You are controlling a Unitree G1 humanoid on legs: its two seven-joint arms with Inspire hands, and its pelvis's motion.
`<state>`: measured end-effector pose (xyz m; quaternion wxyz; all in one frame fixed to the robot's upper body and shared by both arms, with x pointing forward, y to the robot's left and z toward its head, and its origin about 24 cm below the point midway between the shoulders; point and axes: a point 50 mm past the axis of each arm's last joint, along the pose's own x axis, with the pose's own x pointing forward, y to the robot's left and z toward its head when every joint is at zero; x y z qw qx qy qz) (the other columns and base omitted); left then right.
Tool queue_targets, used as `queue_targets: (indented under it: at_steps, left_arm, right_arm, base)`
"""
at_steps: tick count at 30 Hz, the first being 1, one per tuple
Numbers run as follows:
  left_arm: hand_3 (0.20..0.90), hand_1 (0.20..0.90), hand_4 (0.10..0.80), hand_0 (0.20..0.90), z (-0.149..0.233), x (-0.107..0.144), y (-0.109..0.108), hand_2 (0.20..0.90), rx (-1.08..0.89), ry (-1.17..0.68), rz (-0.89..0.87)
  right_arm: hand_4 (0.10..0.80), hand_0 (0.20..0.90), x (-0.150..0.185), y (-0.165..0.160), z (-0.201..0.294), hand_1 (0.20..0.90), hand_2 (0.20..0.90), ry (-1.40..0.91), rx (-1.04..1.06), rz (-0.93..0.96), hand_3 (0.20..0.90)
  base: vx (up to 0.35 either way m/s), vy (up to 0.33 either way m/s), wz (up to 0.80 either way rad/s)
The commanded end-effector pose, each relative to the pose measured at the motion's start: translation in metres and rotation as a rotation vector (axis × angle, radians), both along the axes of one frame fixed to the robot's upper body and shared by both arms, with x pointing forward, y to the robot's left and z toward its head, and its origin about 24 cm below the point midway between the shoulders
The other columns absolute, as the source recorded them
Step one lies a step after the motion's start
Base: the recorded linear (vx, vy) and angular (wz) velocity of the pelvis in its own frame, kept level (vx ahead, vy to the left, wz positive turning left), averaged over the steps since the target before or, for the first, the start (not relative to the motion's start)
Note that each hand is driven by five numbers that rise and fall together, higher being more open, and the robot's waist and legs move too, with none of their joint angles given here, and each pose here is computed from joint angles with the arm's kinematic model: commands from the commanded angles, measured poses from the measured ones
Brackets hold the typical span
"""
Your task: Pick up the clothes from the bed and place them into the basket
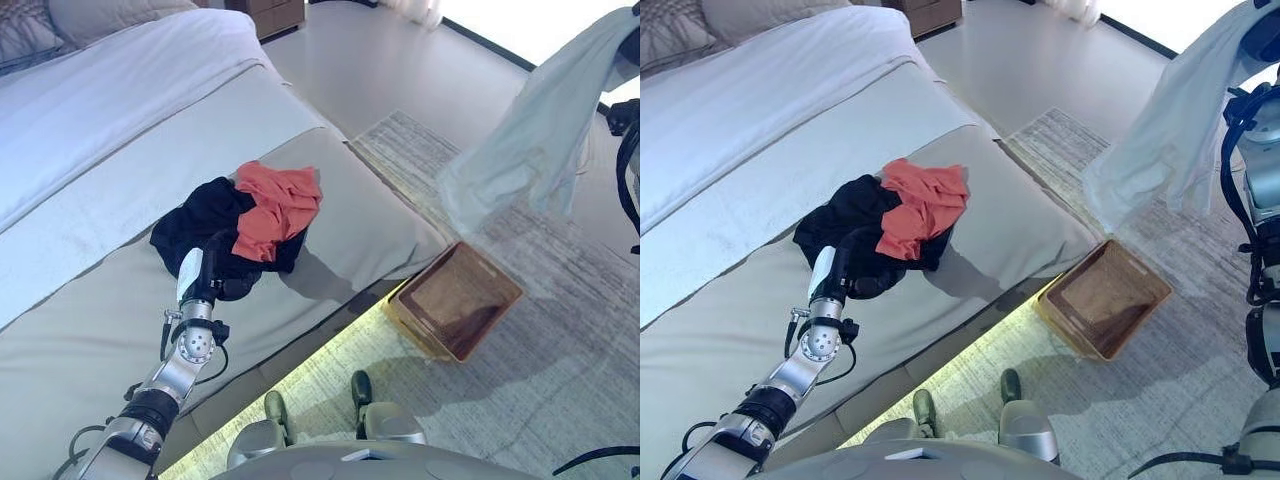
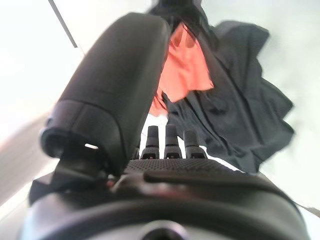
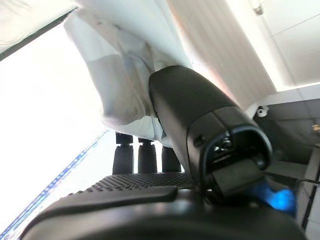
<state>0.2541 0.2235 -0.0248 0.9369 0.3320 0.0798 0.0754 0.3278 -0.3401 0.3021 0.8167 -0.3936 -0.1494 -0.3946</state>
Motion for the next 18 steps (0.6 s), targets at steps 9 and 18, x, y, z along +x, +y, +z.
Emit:
queue_targets:
  at_steps: [9, 18]
  left_arm:
    - [0.900, 0.900, 0.800, 0.900, 0.021, 0.025, -0.013, 0.900, 0.067, -0.104, -0.098]
    - [0.900, 0.900, 0.800, 0.900, 0.026, 0.031, -0.017, 0.900, 0.056, -0.129, -0.086]
  right_arm:
    - [0.100, 0.300, -0.004, -0.008, -0.014, 0.300, 0.300, 0.084, -0.051, 0.051, 0.200]
    - [0.100, 0.300, 0.003, -0.010, -0.073, 0.300, 0.300, 0.256, 0.015, 0.067, 0.200]
  base:
    - [-0.044, -0.026, -0.08]
    - [-0.044, -0.017, -0.04]
